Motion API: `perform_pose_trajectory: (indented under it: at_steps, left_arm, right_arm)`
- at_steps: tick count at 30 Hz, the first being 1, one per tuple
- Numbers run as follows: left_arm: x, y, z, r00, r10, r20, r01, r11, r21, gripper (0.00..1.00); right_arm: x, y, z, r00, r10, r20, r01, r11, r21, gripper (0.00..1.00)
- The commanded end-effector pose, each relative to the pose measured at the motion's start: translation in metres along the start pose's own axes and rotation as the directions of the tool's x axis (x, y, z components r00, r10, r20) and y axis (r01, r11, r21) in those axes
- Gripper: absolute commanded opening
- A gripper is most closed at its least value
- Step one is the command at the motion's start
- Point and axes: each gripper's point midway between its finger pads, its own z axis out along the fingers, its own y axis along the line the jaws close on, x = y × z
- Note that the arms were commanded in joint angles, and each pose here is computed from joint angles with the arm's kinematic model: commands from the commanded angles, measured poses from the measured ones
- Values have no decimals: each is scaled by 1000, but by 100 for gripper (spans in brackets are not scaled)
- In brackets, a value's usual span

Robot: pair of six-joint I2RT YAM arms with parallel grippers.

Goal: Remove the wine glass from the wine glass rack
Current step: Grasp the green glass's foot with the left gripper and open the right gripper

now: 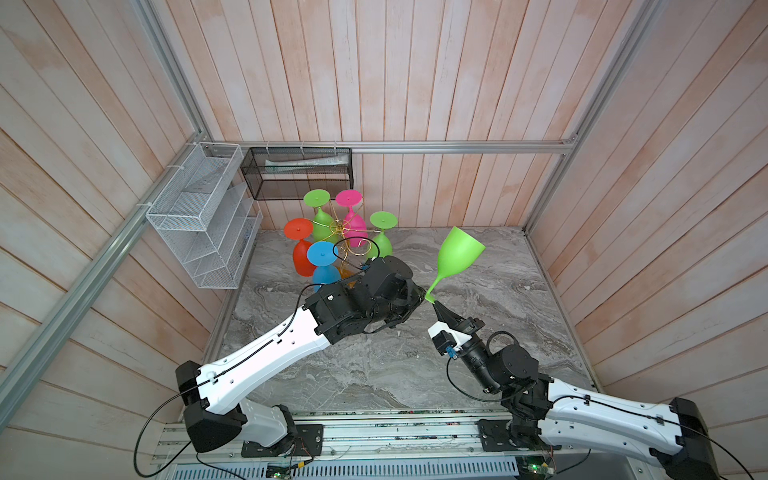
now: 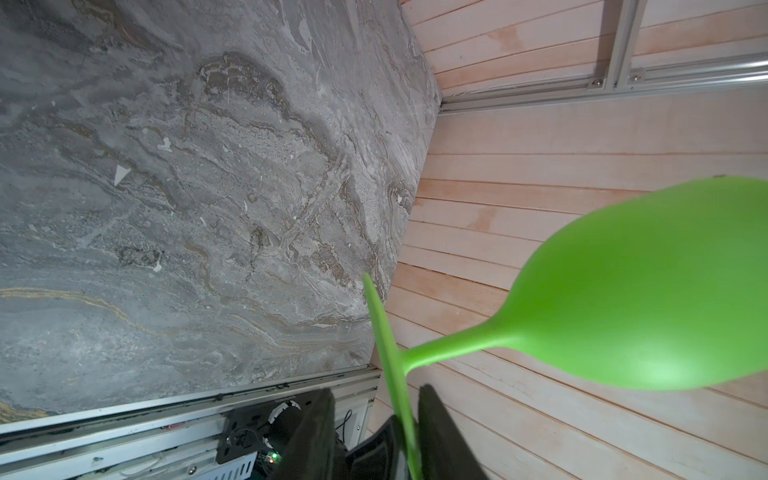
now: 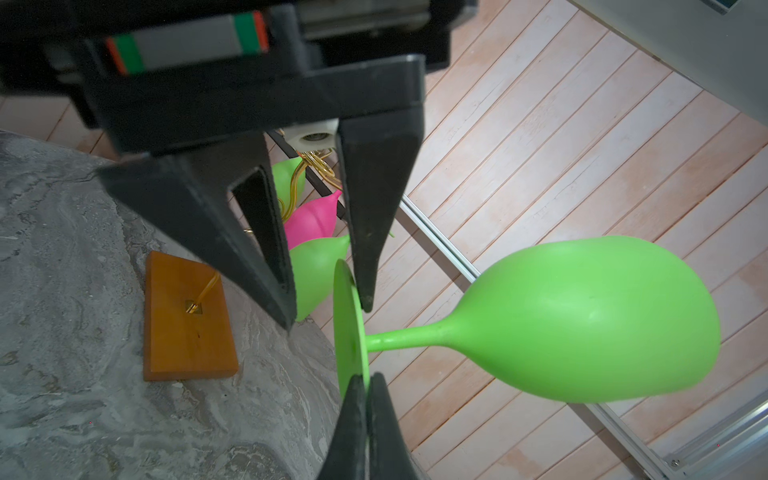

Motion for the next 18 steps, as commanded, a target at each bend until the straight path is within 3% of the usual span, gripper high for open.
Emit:
perform_pose_trajectory:
  at_steps: [1,5,13,18]
  left_arm:
    - [-3,2,2,999,-23,26,22,1000,9,22]
    - [-3,2,2,999,-33,25,32,999,15,0]
    - [-10,2,-5,998,-25,59,24,999,22,0]
    - [-20,-2,-9,993,14,116,-19,999,41,0]
  right_arm:
    - [-16,-15,1,1000,15,27,-16,999,44,0]
    - [-20,-12,2,999,3,34,-4,999,33,0]
    - [-27,-13,1,999,33,19,-33,999,-1,0]
    - [-23,-21,-7,975,201,-99,-206,977,-46,40]
